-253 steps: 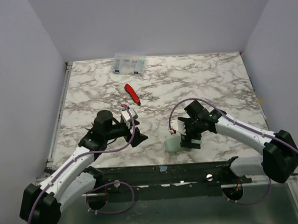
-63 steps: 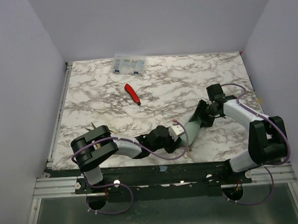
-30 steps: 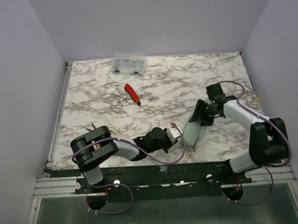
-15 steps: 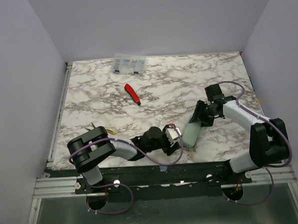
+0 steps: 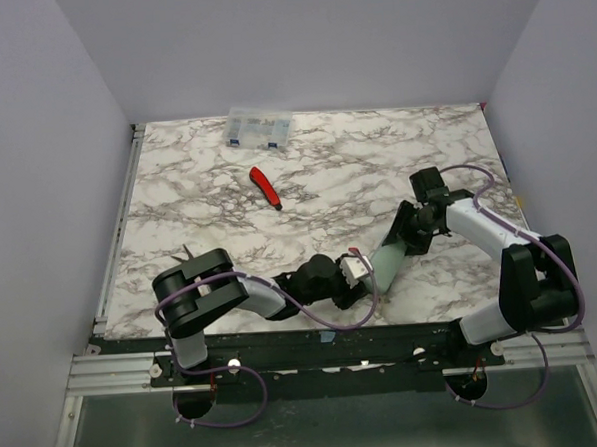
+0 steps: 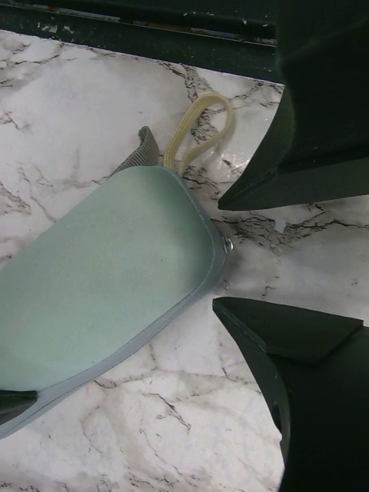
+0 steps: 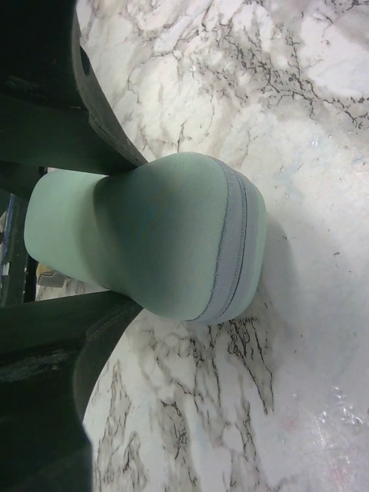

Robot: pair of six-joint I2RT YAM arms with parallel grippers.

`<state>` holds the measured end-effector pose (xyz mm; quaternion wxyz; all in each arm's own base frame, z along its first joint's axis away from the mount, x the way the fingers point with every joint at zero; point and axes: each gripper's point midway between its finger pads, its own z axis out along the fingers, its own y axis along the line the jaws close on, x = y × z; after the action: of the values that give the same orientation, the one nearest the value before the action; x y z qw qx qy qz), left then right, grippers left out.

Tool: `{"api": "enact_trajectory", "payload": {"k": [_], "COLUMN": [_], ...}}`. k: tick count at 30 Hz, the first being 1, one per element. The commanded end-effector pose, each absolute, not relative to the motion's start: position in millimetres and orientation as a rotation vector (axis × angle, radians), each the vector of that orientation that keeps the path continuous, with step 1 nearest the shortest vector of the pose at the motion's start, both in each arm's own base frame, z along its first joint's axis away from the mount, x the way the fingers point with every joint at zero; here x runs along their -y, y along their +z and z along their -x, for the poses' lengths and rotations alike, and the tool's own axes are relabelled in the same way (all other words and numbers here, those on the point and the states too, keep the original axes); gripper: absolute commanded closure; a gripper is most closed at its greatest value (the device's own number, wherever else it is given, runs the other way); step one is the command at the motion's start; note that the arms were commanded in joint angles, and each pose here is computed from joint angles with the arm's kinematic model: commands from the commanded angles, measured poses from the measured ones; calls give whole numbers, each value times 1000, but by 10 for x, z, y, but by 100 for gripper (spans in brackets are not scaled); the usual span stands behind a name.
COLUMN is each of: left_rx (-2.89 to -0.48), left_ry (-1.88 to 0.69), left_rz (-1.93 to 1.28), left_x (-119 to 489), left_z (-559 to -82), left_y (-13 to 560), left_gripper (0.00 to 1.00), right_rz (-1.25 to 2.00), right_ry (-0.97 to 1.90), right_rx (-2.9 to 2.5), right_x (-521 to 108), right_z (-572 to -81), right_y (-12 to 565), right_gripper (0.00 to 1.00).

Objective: Open the umbrella

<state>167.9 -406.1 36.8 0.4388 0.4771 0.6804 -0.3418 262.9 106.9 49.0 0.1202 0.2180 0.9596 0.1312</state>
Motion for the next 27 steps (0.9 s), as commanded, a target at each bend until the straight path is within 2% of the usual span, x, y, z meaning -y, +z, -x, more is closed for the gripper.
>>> {"api": "enact_trajectory", "payload": {"k": [1,4,12,20,27], "left_rx": [-1698,-1720,-1648,-1598,-1543], "left_ry": [-840,-826,-835,-818,-793], "left_rz": [-1131,-1112,-1203,-1221,-1250], "left_x": [4186,4205,4157,4114,4073], "left_z": [-1742,-1772,-1670,-1680,-1714], "left_y": [415,392,396,437,471], "left_gripper": [52,59,98,100,100], "right_rz": [-728,-771,-672,-511,-195], "right_ry": [303,284,277,395,472], "right_rx": [-2794,-2791,-2791,-2796,-2788], "right_x": [-1002,-984,-960,-1082,-1236], "right_z": [-2662,-2652,-2666,-2661,-2601], "right_y": [506,498,489,519,550], "right_gripper": [99,99,99,99,99]}}
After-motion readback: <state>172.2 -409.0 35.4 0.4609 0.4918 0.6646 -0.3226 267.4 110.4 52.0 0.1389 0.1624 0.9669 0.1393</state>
